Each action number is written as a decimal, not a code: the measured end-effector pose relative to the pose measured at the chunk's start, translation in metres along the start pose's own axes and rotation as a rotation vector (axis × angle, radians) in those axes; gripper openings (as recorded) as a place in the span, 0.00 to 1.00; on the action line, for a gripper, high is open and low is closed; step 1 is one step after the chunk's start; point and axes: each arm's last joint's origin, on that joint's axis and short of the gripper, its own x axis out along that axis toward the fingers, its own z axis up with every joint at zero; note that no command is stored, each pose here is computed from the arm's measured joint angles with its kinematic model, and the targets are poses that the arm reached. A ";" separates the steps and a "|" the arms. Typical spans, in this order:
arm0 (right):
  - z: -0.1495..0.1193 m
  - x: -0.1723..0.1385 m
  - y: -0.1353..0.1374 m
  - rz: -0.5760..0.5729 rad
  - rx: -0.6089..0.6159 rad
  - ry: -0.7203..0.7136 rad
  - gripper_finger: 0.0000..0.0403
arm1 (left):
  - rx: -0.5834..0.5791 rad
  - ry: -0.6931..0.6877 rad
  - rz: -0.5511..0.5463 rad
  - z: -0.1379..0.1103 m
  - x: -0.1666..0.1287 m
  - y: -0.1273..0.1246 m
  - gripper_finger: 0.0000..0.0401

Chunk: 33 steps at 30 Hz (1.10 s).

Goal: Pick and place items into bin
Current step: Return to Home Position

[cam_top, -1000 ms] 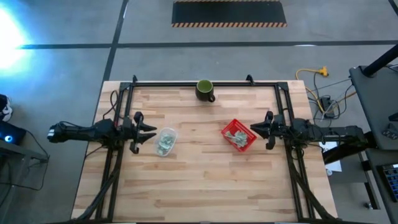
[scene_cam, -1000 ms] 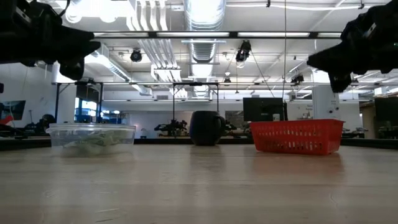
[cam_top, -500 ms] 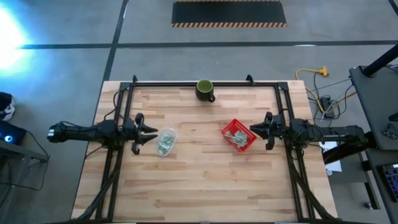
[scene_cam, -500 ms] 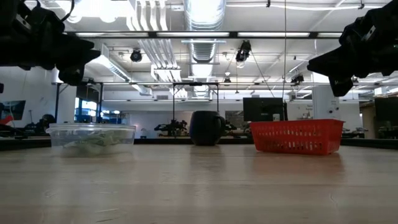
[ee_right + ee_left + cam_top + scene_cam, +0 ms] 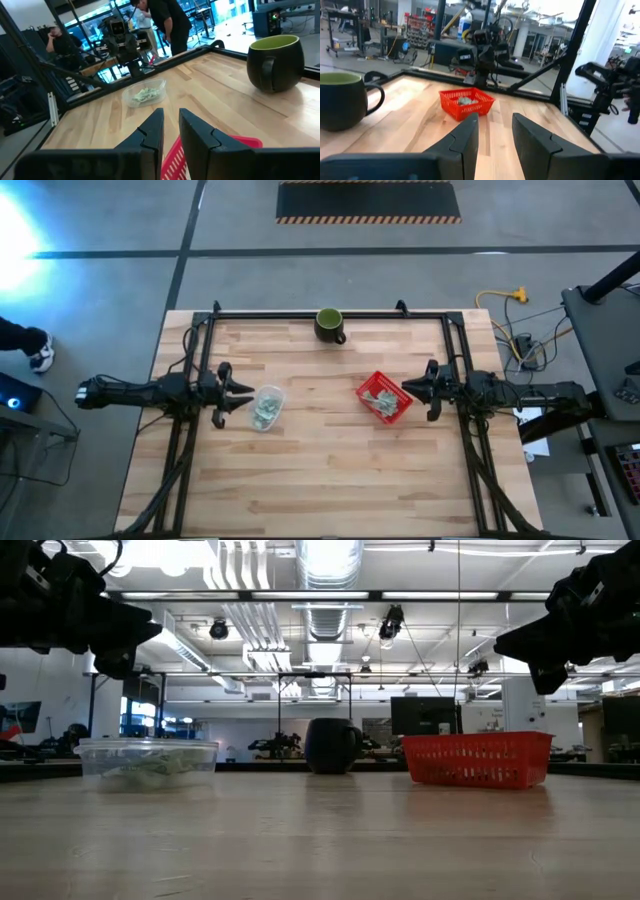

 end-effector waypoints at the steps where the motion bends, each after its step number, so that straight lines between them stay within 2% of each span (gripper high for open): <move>1: 0.000 0.000 0.000 -0.002 0.000 -0.001 0.13 | -0.001 -0.009 -0.002 0.001 0.000 0.000 0.26; 5: 0.000 0.000 0.000 -0.007 -0.012 -0.004 0.13 | 0.026 -0.022 -0.004 0.002 0.000 0.000 0.26; 9: 0.000 0.000 0.000 0.003 -0.139 0.000 0.13 | 0.129 -0.027 -0.004 0.003 0.000 -0.001 0.26; 13: 0.000 0.000 0.000 0.005 -0.185 0.001 0.13 | 0.138 -0.024 -0.004 0.002 0.000 -0.001 0.26; 18: 0.000 0.000 0.000 0.007 -0.187 0.002 0.13 | 0.137 0.036 -0.002 -0.003 0.000 0.000 0.26; 33: 0.000 0.000 0.000 0.008 -0.162 0.003 0.13 | 0.137 0.043 0.004 -0.004 0.001 0.001 0.26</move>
